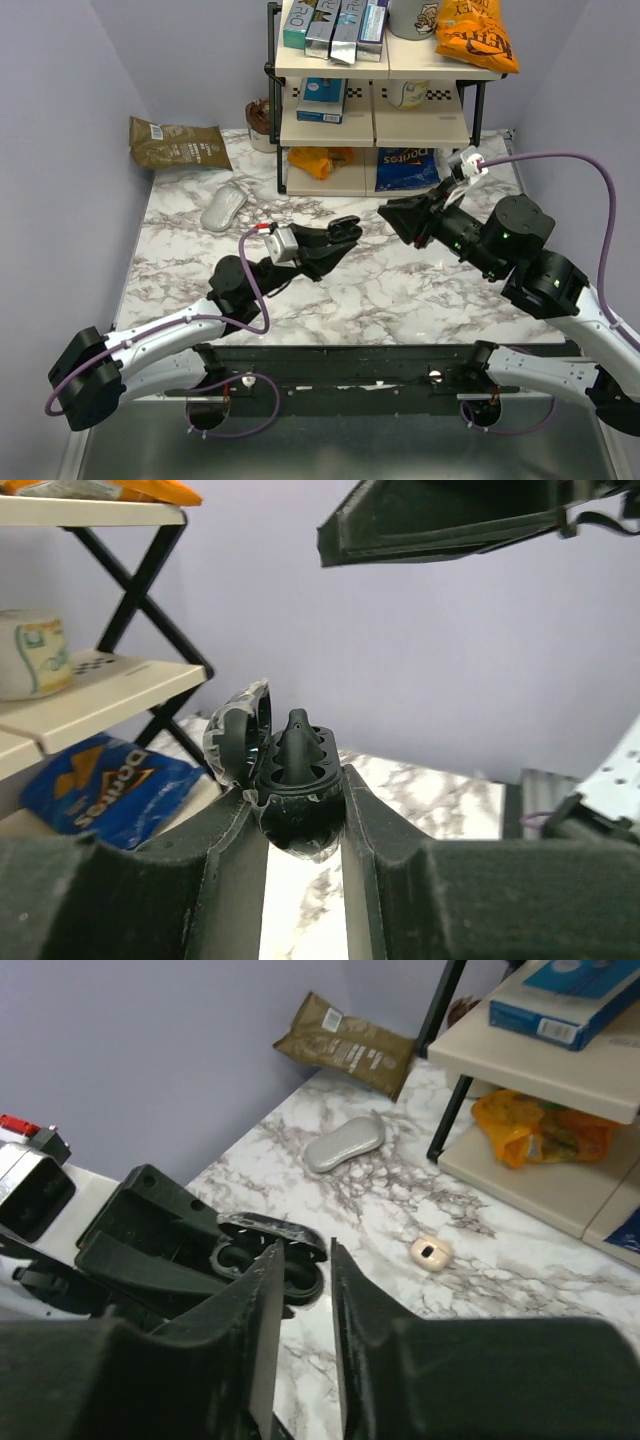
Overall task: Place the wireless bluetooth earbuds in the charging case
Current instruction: Adjust the earbud with the charging case, then close the charging case.
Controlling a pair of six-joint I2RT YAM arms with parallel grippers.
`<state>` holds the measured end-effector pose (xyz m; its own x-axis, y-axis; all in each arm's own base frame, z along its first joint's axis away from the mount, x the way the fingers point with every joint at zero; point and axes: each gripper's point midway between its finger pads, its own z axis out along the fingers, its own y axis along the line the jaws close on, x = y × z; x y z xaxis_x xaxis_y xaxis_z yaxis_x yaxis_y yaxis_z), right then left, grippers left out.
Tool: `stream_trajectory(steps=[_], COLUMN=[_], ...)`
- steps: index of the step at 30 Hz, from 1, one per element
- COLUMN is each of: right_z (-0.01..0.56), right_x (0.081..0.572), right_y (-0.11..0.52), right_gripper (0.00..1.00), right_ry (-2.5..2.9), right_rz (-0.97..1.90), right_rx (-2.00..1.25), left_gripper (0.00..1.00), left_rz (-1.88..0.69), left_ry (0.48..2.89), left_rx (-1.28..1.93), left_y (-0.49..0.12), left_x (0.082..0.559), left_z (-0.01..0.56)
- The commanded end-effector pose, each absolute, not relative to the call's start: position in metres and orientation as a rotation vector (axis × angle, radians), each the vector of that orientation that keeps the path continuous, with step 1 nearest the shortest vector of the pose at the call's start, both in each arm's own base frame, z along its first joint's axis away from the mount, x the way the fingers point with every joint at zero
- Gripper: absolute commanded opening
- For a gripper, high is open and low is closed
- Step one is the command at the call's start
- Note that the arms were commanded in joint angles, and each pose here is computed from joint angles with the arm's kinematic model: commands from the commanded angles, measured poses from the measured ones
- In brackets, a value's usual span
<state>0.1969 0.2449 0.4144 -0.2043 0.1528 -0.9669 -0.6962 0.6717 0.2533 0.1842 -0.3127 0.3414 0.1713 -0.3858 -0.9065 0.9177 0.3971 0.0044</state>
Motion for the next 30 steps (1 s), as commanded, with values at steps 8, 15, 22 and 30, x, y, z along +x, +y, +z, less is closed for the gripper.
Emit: stream_trajectory(steps=[8, 15, 22, 30], right_z=[0.395, 0.387, 0.369, 0.359], right_x=[0.219, 0.217, 0.204, 0.186], right_y=[0.245, 0.261, 0.274, 0.286], right_gripper=[0.43, 0.43, 0.42, 0.40], right_ry=[1.683, 1.708, 1.738, 1.760], right_rz=[0.651, 0.685, 0.752, 0.851], right_rx=[-0.489, -0.558, -0.662, -0.763], left_gripper=[0.00, 0.00, 0.00, 0.00], left_rz=[-1.517, -1.560, -1.515, -1.434], left_ry=[0.821, 0.834, 0.838, 0.870], left_rx=[0.940, 0.959, 0.941, 0.897], left_y=[-0.311, -0.319, -0.320, -0.320], left_x=[0.112, 0.114, 0.122, 0.136], left_z=[0.354, 0.353, 0.354, 0.352])
